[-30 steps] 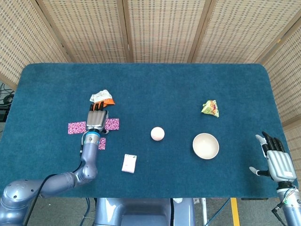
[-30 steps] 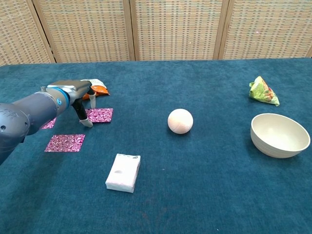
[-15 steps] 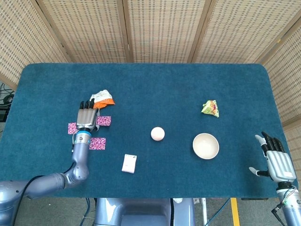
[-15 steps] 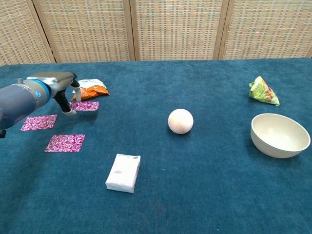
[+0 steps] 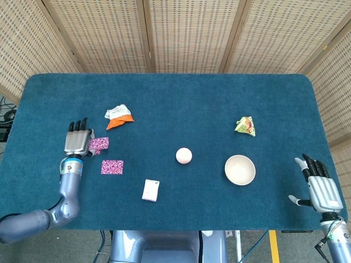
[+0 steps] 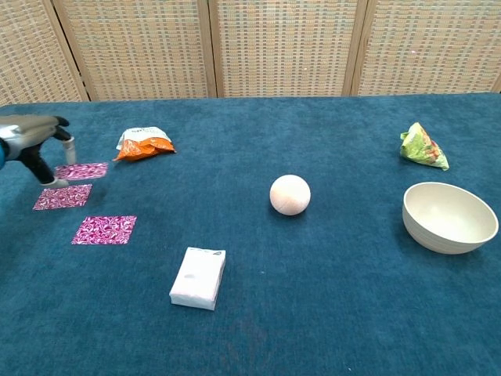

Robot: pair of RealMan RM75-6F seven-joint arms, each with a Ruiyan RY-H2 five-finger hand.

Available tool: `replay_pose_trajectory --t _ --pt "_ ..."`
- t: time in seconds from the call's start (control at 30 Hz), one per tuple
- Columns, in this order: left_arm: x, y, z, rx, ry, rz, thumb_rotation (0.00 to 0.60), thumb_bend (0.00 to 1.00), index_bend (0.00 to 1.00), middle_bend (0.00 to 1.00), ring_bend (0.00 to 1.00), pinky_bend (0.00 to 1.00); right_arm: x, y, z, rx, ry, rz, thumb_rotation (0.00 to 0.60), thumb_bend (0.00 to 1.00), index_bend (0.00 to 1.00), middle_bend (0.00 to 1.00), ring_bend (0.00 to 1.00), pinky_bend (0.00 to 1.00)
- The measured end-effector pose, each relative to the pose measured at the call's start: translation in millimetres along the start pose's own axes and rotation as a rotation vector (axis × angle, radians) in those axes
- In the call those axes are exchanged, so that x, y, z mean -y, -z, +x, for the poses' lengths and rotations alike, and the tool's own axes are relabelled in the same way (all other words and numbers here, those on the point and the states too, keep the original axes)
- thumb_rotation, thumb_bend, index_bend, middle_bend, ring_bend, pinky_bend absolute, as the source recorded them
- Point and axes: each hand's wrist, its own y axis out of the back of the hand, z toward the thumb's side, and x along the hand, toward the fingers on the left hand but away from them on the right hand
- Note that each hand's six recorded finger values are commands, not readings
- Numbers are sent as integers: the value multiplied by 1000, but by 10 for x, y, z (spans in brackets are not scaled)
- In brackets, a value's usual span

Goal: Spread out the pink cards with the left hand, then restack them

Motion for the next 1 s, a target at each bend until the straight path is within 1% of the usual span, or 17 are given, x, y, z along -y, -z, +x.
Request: replay_pose_trajectory --t 0.13,0.23,0.43,0.53,0.67,0.77,1.0 --pt "17 256 -39 -28 1 -12 600 255 544 0 0 0 13 -38 12 -10 -1 5 600 131 89 0 0 0" --pt "28 374 -53 -39 3 -21 600 247 545 0 0 0 17 -57 18 -15 -1 6 600 131 89 0 0 0" --pt "49 505 -40 -52 -3 -2 600 215 545 0 0 0 16 -61 22 -14 1 5 600 131 89 0 0 0" --pt "64 532 -24 -56 -6 4 600 202 529 0 0 0 14 -60 21 -14 1 5 600 131 89 0 0 0" --pt "79 548 9 -61 -15 12 600 173 451 0 0 0 10 -49 16 -11 2 4 600 131 89 0 0 0" --pt "94 539 30 -61 -20 11 600 167 409 0 0 0 12 -48 13 -10 1 3 600 131 89 0 0 0" --pt "130 498 74 -59 -25 -1 600 151 353 0 0 0 17 -46 10 -9 0 4 600 131 89 0 0 0"
